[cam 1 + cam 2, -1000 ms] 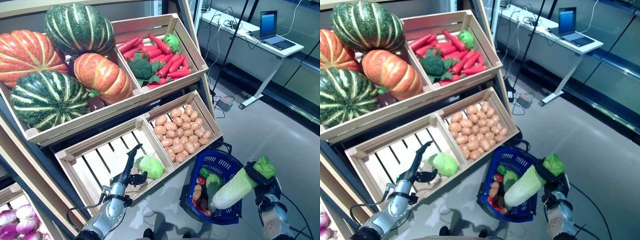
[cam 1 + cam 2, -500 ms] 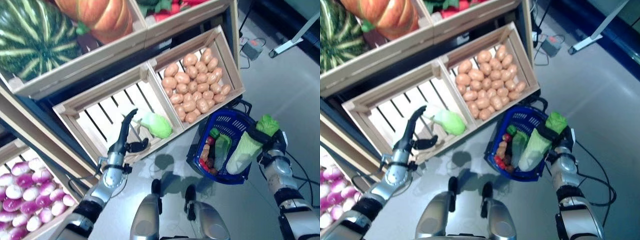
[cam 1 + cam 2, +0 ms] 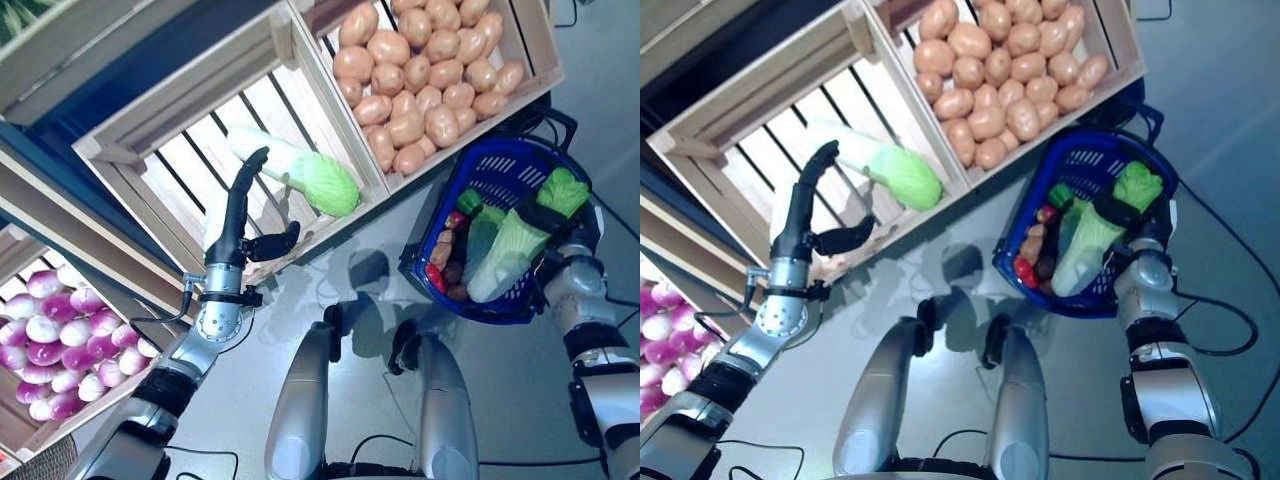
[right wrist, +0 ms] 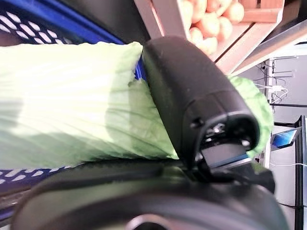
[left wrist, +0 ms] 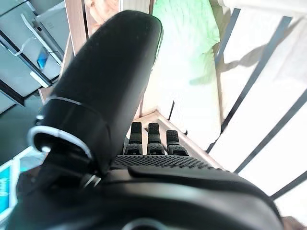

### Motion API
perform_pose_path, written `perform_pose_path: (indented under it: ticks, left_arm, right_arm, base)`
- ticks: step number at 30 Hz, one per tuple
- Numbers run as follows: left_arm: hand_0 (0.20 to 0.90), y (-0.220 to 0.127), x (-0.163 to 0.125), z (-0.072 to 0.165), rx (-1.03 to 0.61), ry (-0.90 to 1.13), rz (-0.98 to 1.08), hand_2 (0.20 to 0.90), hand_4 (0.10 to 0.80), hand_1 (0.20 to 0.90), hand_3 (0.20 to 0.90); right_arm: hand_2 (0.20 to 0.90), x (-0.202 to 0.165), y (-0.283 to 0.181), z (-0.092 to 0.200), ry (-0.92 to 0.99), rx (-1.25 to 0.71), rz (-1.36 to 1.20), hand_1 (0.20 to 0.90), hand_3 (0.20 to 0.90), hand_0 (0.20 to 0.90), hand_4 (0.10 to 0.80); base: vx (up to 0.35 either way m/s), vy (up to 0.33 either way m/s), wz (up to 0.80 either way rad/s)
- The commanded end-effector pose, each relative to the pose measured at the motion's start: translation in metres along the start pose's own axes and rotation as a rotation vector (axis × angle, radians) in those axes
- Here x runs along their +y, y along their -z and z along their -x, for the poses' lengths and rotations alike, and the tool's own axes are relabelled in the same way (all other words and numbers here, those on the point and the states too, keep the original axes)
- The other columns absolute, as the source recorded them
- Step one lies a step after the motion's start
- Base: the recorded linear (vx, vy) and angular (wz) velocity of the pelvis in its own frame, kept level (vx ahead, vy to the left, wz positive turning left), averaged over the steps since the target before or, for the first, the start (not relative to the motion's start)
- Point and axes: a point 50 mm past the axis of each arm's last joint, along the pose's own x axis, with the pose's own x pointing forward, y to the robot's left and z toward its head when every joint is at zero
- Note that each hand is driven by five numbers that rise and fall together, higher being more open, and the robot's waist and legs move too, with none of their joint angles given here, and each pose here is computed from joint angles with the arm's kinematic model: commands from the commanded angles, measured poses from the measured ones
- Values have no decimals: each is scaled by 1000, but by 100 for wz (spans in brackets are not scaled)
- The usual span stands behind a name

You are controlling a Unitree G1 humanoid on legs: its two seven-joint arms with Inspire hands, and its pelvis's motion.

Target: Put vegetables into the basket

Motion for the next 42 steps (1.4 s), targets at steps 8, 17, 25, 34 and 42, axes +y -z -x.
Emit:
perform_pose_path:
  ticks: [8,17,25,34,42]
  left_arm:
    - [900,-50,27,-42,-256,-217,24,900,800,900,900]
    - [900,-37,44,-58,-194,-313,-113,900,800,900,900]
    - [900,-7,93,-77,6,-391,-411,900,800,900,900]
    - [900,18,147,-79,229,-460,-873,900,800,900,900]
    - [900,16,176,-88,310,-436,-1080,900,800,900,900]
  right_arm:
    - [900,-11,-83,-17,41,-257,-103,900,900,900,800]
    - [900,4,-91,-18,-55,-270,-66,900,900,900,800]
    - [900,18,-107,-16,-164,-330,-18,900,900,900,800]
    - [900,50,-101,11,-442,-415,-34,900,900,900,800]
    - [900,59,-87,20,-553,-387,9,900,900,900,800]
  base:
    - [-12,-5,-3]
    - [27,18,-2]
    - [62,69,-6]
    - [45,92,-10]
    - [25,99,-6]
